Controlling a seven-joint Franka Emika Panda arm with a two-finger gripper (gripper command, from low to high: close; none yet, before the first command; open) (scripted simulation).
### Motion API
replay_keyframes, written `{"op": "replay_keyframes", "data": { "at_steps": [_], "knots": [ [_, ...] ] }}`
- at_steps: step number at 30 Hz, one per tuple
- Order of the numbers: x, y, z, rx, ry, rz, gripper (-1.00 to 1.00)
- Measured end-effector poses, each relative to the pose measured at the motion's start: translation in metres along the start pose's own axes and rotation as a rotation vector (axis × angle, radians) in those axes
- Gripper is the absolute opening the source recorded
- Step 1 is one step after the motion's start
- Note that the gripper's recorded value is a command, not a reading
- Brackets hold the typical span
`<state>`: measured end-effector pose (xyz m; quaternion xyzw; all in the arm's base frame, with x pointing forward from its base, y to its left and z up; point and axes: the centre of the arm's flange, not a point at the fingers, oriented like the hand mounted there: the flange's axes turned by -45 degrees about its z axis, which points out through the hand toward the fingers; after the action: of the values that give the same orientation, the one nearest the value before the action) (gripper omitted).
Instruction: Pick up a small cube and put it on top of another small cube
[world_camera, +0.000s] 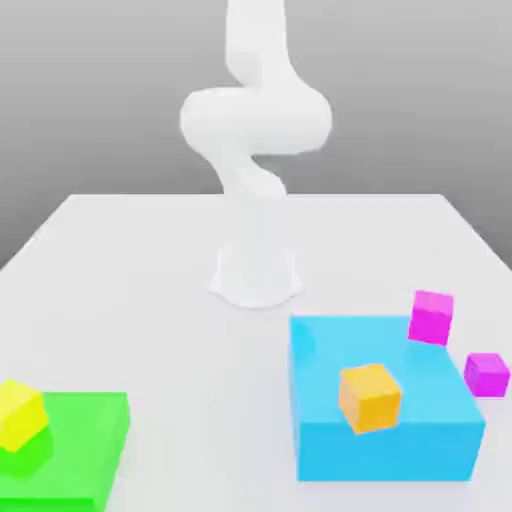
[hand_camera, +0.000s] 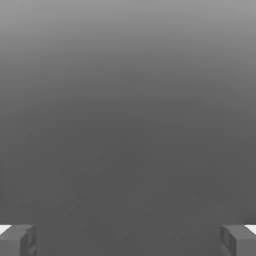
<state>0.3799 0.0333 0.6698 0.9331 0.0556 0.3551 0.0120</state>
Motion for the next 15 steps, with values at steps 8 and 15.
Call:
{"op": "replay_keyframes", "data": {
  "at_steps": [8,15],
  "knots": [
    [-0.046,-0.123,0.152,0.111,-0.212,-0.434,0.0],
    [-0.144,-0.232,0.244,0.261,-0.364,-0.82,0.0]
  ]
}}
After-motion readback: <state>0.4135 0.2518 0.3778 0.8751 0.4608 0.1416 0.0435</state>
